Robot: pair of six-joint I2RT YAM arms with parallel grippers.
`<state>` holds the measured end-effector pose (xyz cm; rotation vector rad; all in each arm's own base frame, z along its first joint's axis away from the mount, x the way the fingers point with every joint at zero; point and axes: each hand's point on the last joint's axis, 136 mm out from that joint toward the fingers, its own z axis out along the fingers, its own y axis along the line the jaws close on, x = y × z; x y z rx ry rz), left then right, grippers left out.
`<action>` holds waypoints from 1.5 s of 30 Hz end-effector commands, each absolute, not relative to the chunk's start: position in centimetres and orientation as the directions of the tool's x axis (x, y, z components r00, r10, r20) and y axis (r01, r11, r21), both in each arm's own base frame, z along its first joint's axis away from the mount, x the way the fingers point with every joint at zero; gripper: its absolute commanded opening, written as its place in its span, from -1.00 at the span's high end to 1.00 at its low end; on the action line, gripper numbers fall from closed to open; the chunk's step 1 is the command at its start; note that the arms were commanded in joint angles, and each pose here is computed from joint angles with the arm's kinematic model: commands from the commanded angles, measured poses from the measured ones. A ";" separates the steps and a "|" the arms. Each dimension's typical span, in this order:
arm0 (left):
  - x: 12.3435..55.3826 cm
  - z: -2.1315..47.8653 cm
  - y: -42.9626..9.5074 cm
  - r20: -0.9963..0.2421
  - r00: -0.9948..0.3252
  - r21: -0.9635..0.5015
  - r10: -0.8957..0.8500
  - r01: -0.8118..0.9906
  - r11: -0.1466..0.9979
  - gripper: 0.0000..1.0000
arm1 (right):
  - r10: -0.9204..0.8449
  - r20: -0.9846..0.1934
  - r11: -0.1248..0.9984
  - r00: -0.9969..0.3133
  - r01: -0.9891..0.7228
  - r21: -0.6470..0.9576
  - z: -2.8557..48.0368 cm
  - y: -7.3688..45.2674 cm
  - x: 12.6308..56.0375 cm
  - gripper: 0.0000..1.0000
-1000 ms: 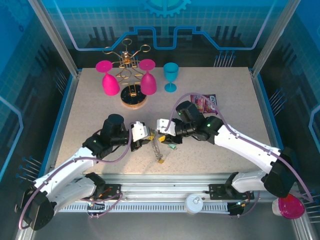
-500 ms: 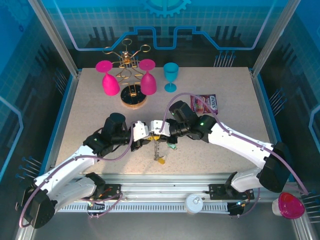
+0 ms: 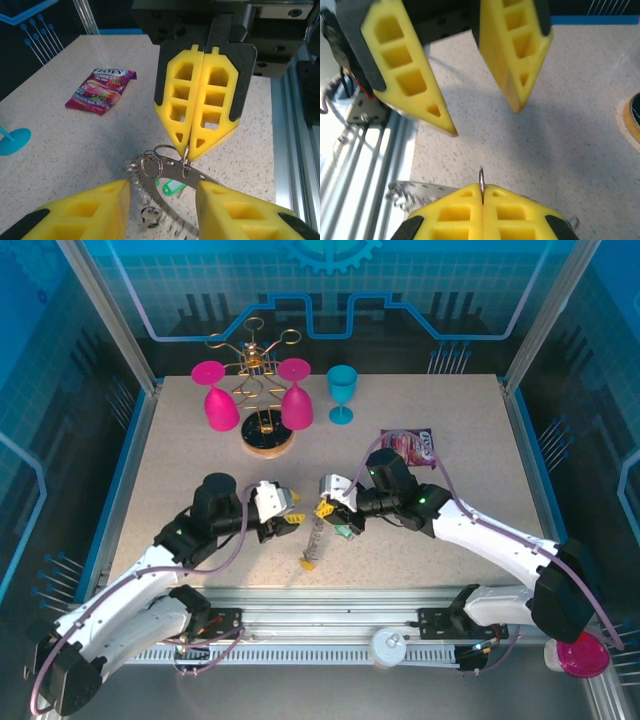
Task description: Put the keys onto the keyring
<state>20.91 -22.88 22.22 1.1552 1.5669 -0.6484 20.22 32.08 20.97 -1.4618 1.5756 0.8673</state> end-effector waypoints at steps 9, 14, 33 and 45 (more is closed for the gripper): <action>19.9 23.0 -23.6 -0.986 -0.043 0.022 0.161 0.924 0.382 0.19 | -0.090 -0.996 0.025 -0.015 -1.000 0.012 27.0 33.5 19.4 1.00; 20.1 23.3 -23.9 -0.989 -0.031 0.026 0.147 0.927 0.374 0.23 | -0.102 -0.995 0.012 -0.015 -1.000 0.014 26.7 33.8 19.1 1.00; 19.9 24.1 -24.3 -0.993 0.007 0.047 0.118 0.938 0.342 0.91 | -0.146 -0.989 0.019 -0.024 -1.000 0.022 25.4 34.2 19.0 1.00; 20.8 23.8 -23.5 -0.971 0.043 0.135 0.237 0.912 0.388 1.00 | -0.466 -0.885 0.137 0.027 -0.985 -0.102 21.8 31.1 20.7 0.30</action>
